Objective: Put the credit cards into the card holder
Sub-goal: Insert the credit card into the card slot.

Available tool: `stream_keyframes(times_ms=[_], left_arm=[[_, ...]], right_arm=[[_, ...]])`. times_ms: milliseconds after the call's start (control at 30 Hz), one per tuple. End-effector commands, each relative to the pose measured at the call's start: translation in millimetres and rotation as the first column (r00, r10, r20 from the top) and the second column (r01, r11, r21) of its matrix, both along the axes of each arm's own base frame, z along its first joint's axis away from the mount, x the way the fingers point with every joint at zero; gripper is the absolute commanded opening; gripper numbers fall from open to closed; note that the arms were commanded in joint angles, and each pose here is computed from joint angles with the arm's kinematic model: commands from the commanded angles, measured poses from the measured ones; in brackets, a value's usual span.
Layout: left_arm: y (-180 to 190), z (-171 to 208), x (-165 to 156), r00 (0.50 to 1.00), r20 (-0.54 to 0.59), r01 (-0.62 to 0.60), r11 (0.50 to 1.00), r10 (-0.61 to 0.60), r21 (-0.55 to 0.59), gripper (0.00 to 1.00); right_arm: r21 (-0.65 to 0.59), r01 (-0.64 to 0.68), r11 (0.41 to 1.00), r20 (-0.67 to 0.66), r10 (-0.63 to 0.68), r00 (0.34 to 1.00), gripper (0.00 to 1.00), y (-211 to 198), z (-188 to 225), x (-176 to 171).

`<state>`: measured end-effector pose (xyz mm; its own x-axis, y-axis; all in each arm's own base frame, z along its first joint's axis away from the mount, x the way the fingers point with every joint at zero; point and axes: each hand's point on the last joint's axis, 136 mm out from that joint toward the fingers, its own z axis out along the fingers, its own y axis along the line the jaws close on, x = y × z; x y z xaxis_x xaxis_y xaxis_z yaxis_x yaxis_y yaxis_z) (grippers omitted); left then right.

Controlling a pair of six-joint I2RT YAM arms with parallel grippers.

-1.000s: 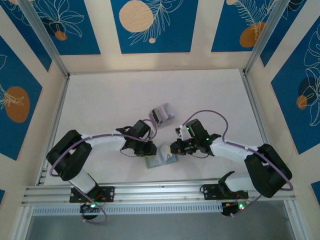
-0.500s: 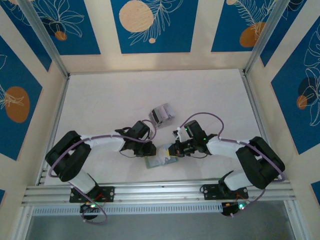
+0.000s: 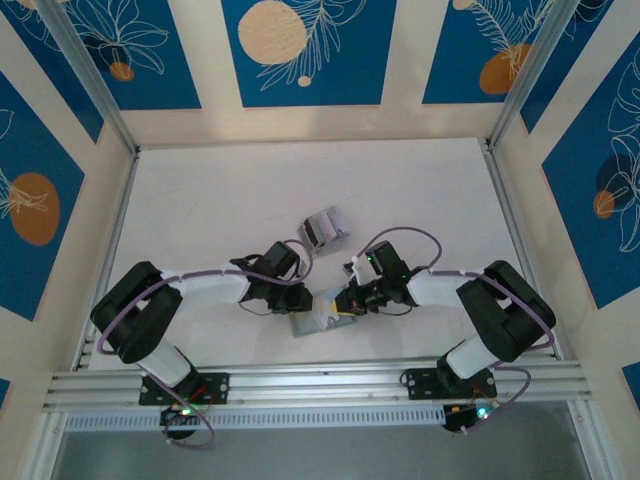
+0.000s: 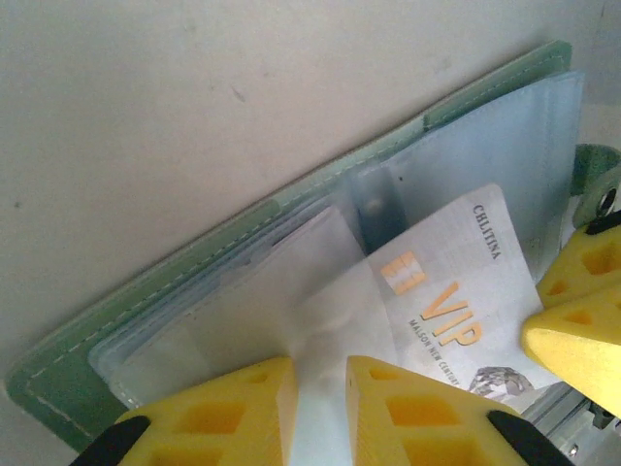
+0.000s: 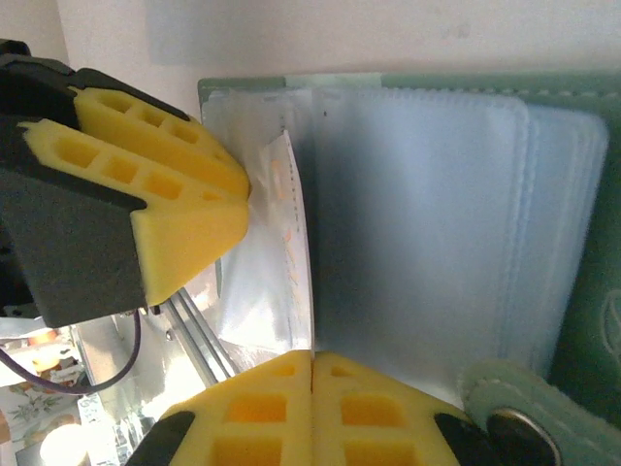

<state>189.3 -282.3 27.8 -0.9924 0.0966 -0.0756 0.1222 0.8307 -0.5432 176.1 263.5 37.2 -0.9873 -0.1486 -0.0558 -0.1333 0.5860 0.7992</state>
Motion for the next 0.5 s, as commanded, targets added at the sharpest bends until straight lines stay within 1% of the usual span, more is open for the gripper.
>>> stream_keyframes(times_ms=[0, 233, 467], left_arm=[[16.5, -15.2, -15.6, 0.999, -0.049, -0.001, 0.997, 0.005, 0.072, 0.22], [17.7, -15.7, -16.2, 0.999, -0.048, 0.002, 0.997, 0.001, 0.074, 0.22], [18.1, -16.0, -16.5, 0.999, -0.047, 0.003, 0.997, 0.0, 0.075, 0.22]], right_arm=[[0.015, -0.01, 1.0, 0.028, 0.009, 1.0, 0.0, 6.8, 3.4, 8.9], [-0.016, 0.0, 1.0, 0.035, 0.001, 0.999, 0.0, 6.1, -2.7, 13.3], [-0.02, 0.004, 1.0, 0.024, -0.003, 1.0, 0.0, 12.0, -3.4, 18.5]])
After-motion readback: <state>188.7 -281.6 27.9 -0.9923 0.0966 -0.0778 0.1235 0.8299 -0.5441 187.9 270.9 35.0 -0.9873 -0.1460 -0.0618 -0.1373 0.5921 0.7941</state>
